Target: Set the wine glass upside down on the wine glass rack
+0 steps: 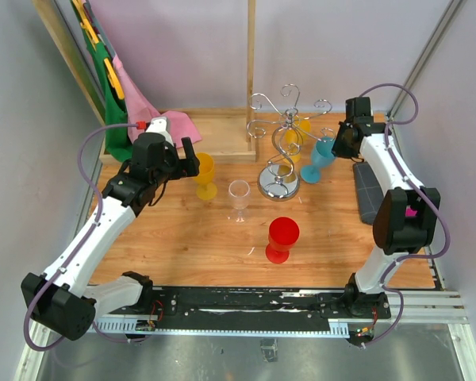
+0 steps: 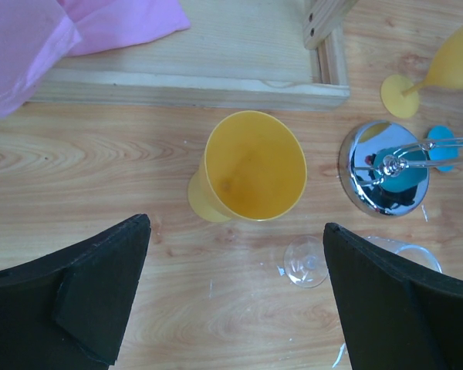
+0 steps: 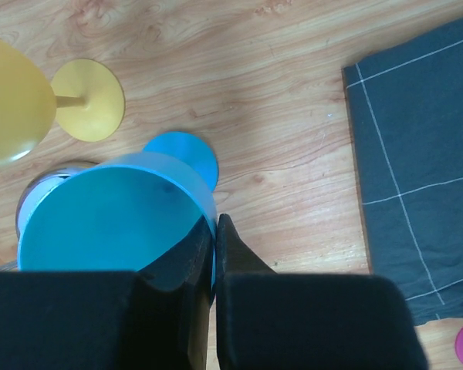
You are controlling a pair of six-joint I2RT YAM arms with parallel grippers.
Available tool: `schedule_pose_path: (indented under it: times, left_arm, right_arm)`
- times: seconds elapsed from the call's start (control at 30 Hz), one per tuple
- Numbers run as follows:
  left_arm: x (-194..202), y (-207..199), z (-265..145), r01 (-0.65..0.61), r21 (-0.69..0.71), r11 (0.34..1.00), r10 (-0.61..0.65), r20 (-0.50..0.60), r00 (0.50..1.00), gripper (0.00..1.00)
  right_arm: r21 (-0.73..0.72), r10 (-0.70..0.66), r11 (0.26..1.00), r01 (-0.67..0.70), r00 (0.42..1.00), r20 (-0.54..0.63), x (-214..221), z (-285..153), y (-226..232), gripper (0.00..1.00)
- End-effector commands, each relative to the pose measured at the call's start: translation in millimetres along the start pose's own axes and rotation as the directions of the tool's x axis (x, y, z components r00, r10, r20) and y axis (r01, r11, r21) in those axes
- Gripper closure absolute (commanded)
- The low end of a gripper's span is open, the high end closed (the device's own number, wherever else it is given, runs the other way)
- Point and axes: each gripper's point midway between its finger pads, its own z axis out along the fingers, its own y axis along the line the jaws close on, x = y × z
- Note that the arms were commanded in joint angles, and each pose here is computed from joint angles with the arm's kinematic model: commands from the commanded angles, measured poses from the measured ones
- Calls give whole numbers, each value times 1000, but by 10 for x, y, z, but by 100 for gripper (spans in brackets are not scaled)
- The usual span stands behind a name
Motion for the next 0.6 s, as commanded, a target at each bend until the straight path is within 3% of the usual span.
schedule_pose_path:
  times: [0.0, 0.2, 0.37, 0.57]
  left_arm:
    - [12, -17, 5, 2, 7, 1000, -2, 7, 1000, 1]
    - [25, -46, 32, 1, 19, 1000, -1, -2, 1000, 1]
    - [11, -43, 65, 22, 2, 1000, -22, -13, 1000, 1]
    - [-50, -81, 86, 43, 5, 999, -43, -6, 999, 1]
  right_arm:
    - [21, -18, 1000, 18, 1000, -2, -14, -36, 16, 99]
    - [77, -26, 997, 20, 997, 66, -184, -226, -32, 99]
    - [141, -15, 990, -21, 968, 251, -628, -625, -132, 99]
    - [158, 4, 983, -88, 882, 471, -1210, -1106, -167, 99]
